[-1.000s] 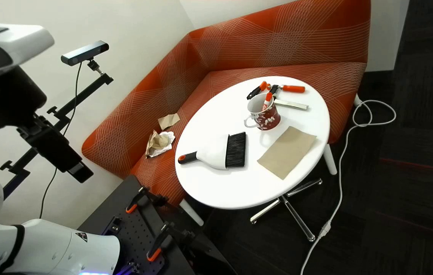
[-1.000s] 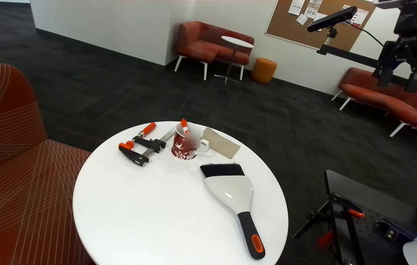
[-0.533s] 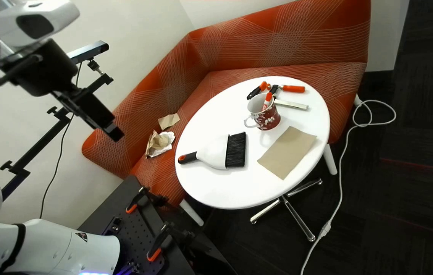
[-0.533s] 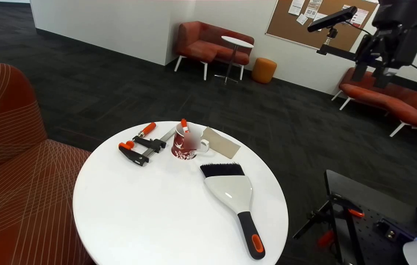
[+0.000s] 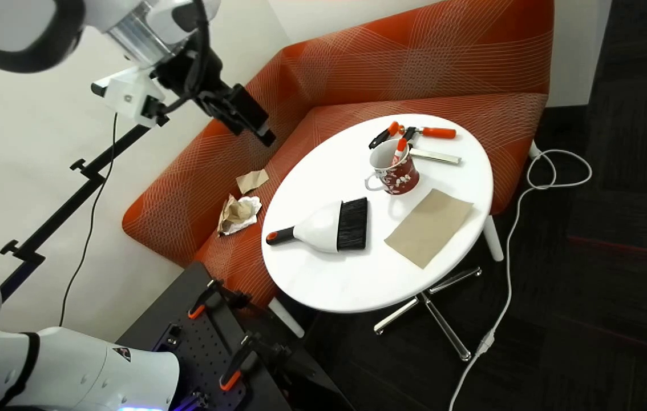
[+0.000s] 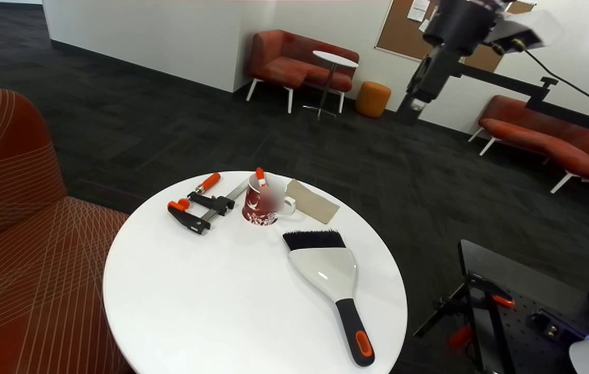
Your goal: Take the marker out of the mug and put it on the table
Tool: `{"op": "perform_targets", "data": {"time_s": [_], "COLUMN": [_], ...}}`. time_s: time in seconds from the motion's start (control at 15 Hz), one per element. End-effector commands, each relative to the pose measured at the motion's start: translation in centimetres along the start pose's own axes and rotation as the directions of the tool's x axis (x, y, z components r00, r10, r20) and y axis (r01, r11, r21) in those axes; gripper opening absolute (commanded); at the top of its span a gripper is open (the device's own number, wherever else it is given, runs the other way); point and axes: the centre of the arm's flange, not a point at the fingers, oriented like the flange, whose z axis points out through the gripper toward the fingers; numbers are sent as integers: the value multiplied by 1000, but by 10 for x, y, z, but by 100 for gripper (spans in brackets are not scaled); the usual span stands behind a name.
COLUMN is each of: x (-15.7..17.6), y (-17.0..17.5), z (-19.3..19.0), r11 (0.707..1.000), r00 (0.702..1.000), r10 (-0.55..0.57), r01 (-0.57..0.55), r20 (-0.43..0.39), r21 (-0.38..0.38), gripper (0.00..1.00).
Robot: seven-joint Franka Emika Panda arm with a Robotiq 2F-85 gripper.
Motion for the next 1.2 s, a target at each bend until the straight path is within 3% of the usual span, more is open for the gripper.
{"op": "perform_targets", "data": {"time_s": [0.0,0.27,0.6,1.0,1.13], "x": [68,114,147,156,145], "y": [1,6,27,31,33], "z": [34,74,122,169,169], "r11": [993,973,945,918,926], "r00": [992,970,941,923,930], "r10": [110,213,307,370,356], "r01": [-112,-221,-319,-381,-364], "r20": [-60,-115,-141,-110,-87], "r21": [-28,-61,-77,-106,-99], "gripper": [100,100,100,100,100]}}
